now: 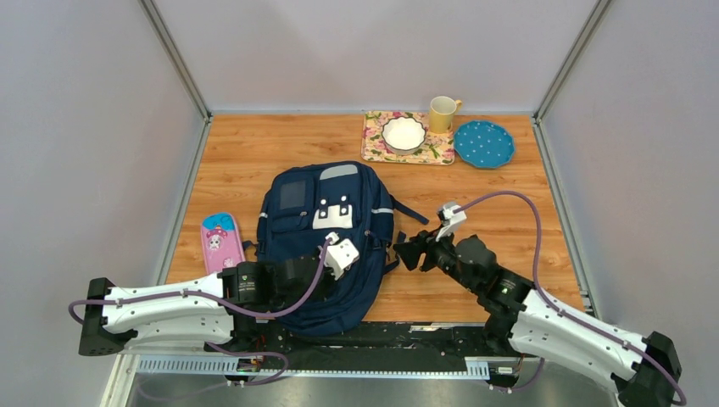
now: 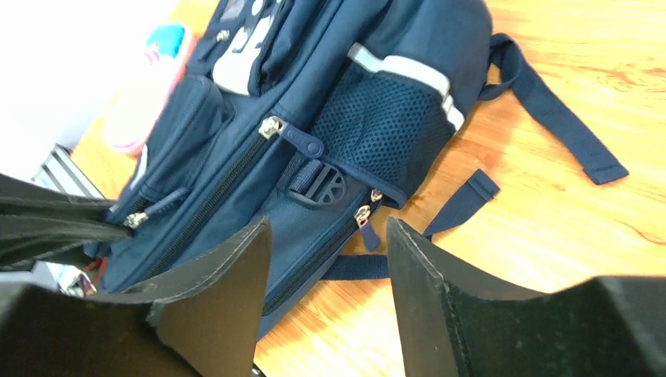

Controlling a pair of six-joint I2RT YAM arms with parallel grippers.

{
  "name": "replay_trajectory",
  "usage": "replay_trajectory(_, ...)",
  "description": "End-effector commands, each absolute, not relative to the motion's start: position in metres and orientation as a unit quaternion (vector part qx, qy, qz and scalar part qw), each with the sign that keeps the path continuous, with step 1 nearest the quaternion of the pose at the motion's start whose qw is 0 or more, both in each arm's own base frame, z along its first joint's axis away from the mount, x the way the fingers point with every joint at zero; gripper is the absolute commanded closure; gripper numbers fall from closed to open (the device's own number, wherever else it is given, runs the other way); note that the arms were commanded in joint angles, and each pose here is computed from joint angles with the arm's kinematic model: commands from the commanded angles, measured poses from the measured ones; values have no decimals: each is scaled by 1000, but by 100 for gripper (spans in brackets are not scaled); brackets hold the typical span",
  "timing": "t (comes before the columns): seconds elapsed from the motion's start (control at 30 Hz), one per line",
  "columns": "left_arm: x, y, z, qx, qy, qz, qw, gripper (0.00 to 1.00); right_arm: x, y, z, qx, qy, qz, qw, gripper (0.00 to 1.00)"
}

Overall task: Pack the student bag
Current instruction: Zip the student bag at the center of the board, then adjust the student bag at the center of the board.

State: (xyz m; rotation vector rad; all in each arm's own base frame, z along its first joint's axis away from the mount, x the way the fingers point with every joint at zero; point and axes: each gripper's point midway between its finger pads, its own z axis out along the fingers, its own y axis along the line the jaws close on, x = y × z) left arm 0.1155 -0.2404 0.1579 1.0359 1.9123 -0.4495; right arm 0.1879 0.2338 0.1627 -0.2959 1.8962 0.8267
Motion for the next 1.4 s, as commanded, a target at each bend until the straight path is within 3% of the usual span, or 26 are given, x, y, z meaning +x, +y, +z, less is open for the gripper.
replay_trajectory(0.0,111,-231,151,464,755,-161,435,100,197,217,171,-53,793,340,502,39)
replay_trajectory(0.1,109,-233,151,470,752,-167,431,100,214,219,188,-6,803,352,481,39)
replay_trajectory(0.23,102,-237,149,485,745,-182,420,100,232,255,197,-28,819,421,388,35)
replay_trajectory(0.37,100,-239,148,496,739,-185,416,100,257,280,223,-34,808,451,377,32)
replay_trajectory(0.57,99,-244,151,503,731,-191,420,100,272,316,182,-7,842,467,271,31)
replay_trajectory(0.73,97,-245,153,506,727,-198,421,100,288,324,158,29,851,457,256,34)
replay_trajectory(0.77,97,-245,152,508,726,-199,420,100,289,325,157,30,850,459,256,36)
replay_trajectory(0.83,96,-246,152,509,724,-203,420,100,293,326,155,41,850,459,255,51)
replay_trajectory(0.87,96,-245,151,510,723,-201,420,100,293,327,155,39,849,461,257,64)
replay_trajectory(0.9,96,-245,151,510,723,-201,421,100,295,327,157,42,845,465,260,87)
replay_trajectory(0.97,101,-244,152,498,729,-193,429,100,298,325,161,51,839,469,271,100)
replay_trajectory(1.0,105,-242,153,487,735,-186,434,100,299,324,166,55,835,472,278,100)
replay_trajectory(1.07,116,-236,161,451,751,-165,453,73,306,313,166,83,832,462,296,100)
replay_trajectory(1.1,120,-234,165,441,754,-161,460,54,306,305,177,95,823,463,314,100)
replay_trajectory(1.13,126,-230,172,421,756,-153,477,29,316,291,178,140,818,445,336,100)
replay_trajectory(1.37,146,-228,232,321,737,-187,564,26,297,185,163,429,691,400,422,100)
